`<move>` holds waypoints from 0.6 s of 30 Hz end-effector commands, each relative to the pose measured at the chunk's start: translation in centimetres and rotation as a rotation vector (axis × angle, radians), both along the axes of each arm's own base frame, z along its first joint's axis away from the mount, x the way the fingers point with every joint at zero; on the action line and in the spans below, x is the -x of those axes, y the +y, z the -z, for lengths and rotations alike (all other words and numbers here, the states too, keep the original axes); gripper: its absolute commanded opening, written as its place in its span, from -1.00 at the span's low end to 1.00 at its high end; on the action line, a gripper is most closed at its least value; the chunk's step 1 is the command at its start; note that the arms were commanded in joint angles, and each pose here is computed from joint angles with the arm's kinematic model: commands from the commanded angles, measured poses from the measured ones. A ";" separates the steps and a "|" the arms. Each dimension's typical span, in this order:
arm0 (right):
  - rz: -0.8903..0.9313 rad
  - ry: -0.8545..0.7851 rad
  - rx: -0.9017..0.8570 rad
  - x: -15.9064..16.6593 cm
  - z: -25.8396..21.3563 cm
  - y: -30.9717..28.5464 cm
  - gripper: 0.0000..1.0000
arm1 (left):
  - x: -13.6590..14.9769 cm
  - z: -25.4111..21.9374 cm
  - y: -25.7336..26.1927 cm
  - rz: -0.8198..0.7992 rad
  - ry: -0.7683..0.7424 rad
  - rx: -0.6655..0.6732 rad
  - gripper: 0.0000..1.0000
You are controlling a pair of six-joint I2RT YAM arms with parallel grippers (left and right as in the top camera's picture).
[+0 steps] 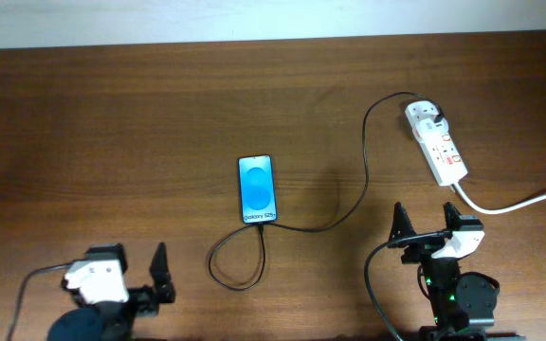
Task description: Plug charger to phone and switch on socket
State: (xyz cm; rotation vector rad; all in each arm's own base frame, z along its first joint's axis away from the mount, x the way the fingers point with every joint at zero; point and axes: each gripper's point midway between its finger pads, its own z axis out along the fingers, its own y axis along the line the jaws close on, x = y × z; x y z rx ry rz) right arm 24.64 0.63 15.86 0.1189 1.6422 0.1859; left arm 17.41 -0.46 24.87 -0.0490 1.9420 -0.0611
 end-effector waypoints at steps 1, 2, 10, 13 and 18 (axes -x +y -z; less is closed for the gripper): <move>-0.004 0.000 -0.008 0.0 0.1 0.1 0.97 | -1.6 1.6 -1.6 0.127 -0.139 -0.095 0.98; -0.004 0.000 -0.008 0.0 0.1 0.1 0.97 | -2.0 2.0 -1.6 0.126 -0.166 -0.095 0.98; -0.004 0.000 -0.008 0.0 0.1 0.1 0.97 | -5.8 6.9 -1.7 0.122 -0.250 -0.090 0.98; -0.004 0.000 -0.008 0.0 0.1 0.1 0.97 | -6.7 8.6 -1.7 0.122 -0.275 -0.091 0.98; -0.004 0.000 -0.008 0.0 0.1 0.1 0.97 | -7.0 9.1 -0.7 0.059 -0.285 -0.106 0.98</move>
